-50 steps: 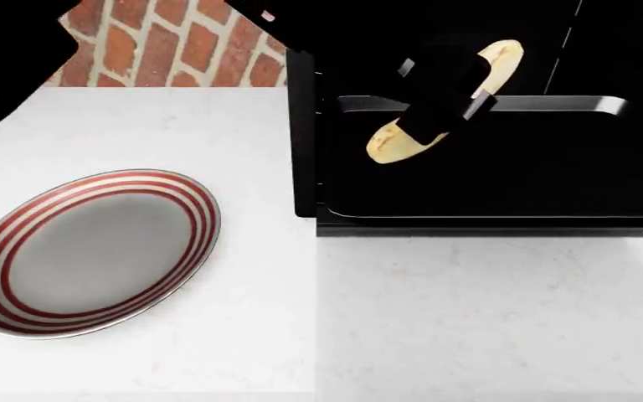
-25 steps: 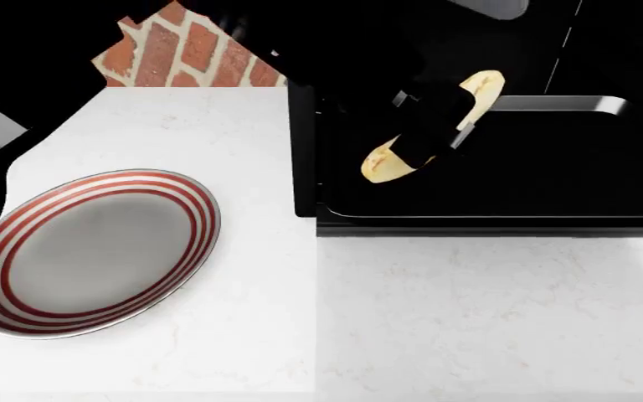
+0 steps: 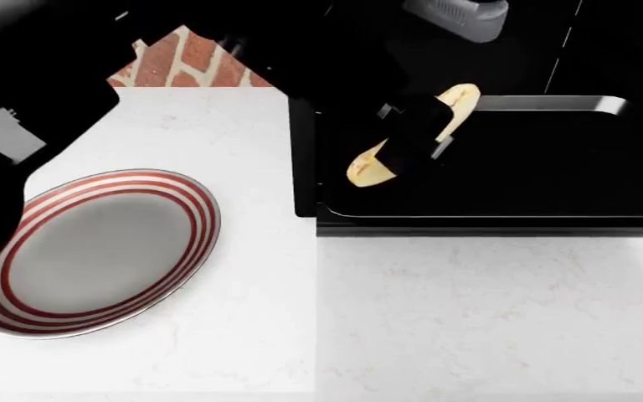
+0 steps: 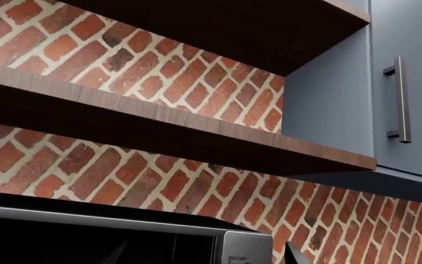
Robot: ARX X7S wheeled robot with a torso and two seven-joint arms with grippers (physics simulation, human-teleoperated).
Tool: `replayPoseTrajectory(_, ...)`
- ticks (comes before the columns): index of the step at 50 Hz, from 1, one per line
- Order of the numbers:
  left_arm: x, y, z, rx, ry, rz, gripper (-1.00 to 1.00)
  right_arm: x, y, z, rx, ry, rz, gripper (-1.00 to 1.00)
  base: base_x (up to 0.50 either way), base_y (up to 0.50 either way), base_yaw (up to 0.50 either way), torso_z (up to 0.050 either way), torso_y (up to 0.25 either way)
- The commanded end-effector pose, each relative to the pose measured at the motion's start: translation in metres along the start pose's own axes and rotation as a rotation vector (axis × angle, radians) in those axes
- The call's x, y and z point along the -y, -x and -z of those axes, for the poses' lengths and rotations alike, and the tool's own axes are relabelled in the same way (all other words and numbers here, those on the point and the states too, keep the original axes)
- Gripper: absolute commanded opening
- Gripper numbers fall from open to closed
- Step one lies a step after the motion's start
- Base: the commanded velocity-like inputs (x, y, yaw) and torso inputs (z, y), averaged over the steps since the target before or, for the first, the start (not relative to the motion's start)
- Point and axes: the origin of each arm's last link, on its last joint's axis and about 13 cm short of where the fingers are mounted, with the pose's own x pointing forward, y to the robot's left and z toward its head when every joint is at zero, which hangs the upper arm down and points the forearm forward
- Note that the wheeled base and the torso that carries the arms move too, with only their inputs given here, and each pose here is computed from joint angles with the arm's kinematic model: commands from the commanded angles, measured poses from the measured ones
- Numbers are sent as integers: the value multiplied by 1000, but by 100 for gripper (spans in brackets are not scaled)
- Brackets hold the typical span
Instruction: Place the baguette on the tray of the toaster oven.
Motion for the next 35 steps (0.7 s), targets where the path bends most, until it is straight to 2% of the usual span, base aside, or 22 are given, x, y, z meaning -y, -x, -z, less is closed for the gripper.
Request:
replayPoseTrajectory(1, -2, 0, 1, -3, 5, -15, -100, -1, -1, 1, -2, 4, -3, 100, 0, 0, 0, 0, 0)
replayPoseTrajectory(16, -4, -2, 2, -6, 6, -14, -100, 0, 0, 4, -11, 4, -1, 100, 1, 0, 0, 0, 0)
replayPoseTrajectory(17, -4, -1, 2, -9, 3, -20, 100, 0, 0, 4, -11, 3, 0, 100, 0, 0, 0, 0, 0)
replayPoseTrajectory(35, -2, 14, -8, 28, -13, -50, 100, -1, 0, 4, -10, 0, -7, 100, 0, 0, 0, 0, 0)
